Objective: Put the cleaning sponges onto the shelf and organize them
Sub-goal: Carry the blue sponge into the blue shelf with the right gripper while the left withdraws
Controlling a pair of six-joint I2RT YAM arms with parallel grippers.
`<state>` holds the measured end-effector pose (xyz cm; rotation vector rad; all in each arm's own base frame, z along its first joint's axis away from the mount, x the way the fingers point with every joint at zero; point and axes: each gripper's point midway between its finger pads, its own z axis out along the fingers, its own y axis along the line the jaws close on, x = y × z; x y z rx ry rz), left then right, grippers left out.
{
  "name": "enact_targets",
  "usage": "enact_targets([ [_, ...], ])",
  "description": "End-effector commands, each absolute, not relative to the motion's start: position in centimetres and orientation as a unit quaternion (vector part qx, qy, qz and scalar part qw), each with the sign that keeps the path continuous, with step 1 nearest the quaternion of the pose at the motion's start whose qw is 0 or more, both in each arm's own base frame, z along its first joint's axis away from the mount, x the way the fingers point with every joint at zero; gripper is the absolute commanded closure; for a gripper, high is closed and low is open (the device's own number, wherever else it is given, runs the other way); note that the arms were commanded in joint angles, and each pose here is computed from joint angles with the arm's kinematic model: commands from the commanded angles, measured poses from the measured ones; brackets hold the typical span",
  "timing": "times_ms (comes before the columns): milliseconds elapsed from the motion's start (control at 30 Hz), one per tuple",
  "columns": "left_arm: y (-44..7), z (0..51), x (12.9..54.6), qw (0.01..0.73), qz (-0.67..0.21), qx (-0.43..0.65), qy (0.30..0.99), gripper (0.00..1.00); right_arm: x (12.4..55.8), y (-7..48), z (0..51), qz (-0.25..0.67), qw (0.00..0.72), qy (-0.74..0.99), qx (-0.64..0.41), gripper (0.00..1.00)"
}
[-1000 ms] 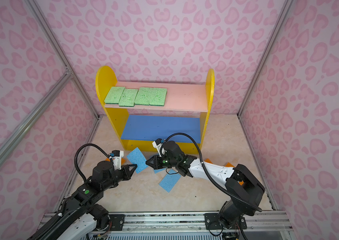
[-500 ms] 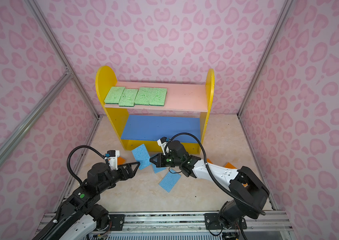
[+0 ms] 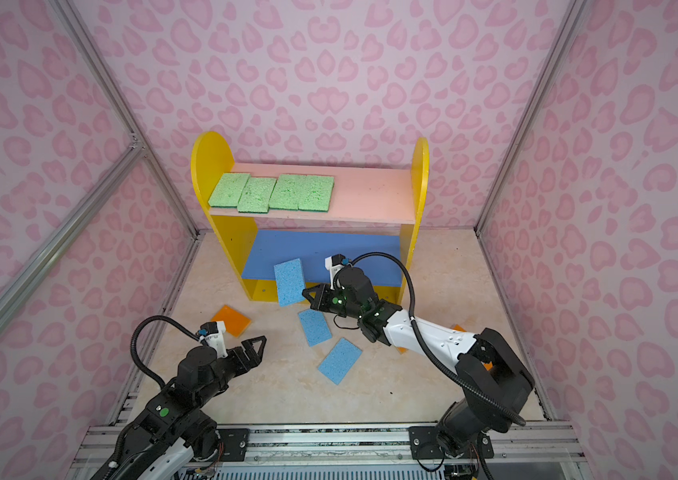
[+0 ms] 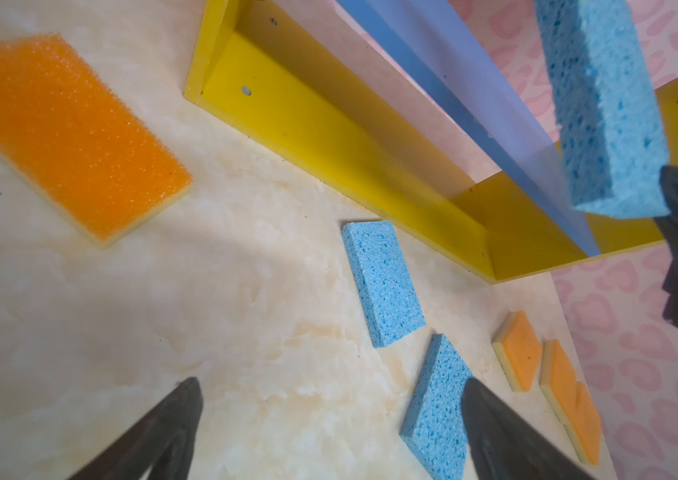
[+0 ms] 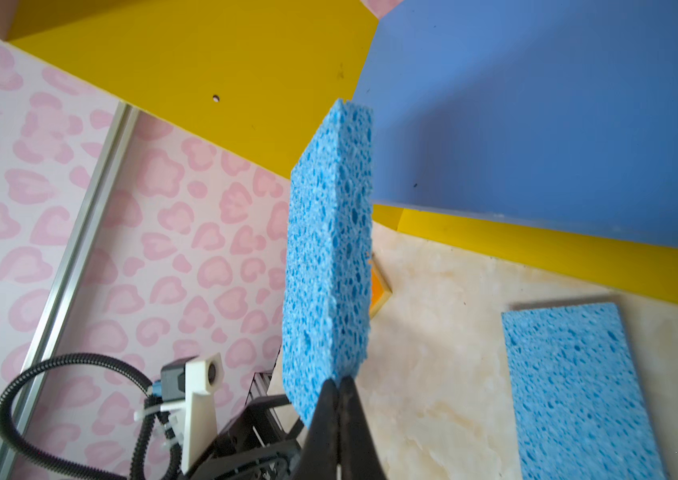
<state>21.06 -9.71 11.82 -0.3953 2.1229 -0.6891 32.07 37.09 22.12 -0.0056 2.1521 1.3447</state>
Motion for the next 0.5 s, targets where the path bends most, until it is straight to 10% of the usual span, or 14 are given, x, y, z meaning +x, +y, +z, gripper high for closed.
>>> enact_targets([
  [0, -9.0, 10.8, 21.0, 0.424, -0.267, -0.181, 0.847, 0.02, 34.0, 37.6, 22.5, 0.501, 0.317, 0.805, 0.031, 1.00],
  [467, -7.9, 6.4, 19.7, 0.410, -0.268, -0.217, 0.844, 0.02, 39.2, 43.4, 21.6, 0.490, 0.319, 0.807, 0.083, 1.00],
])
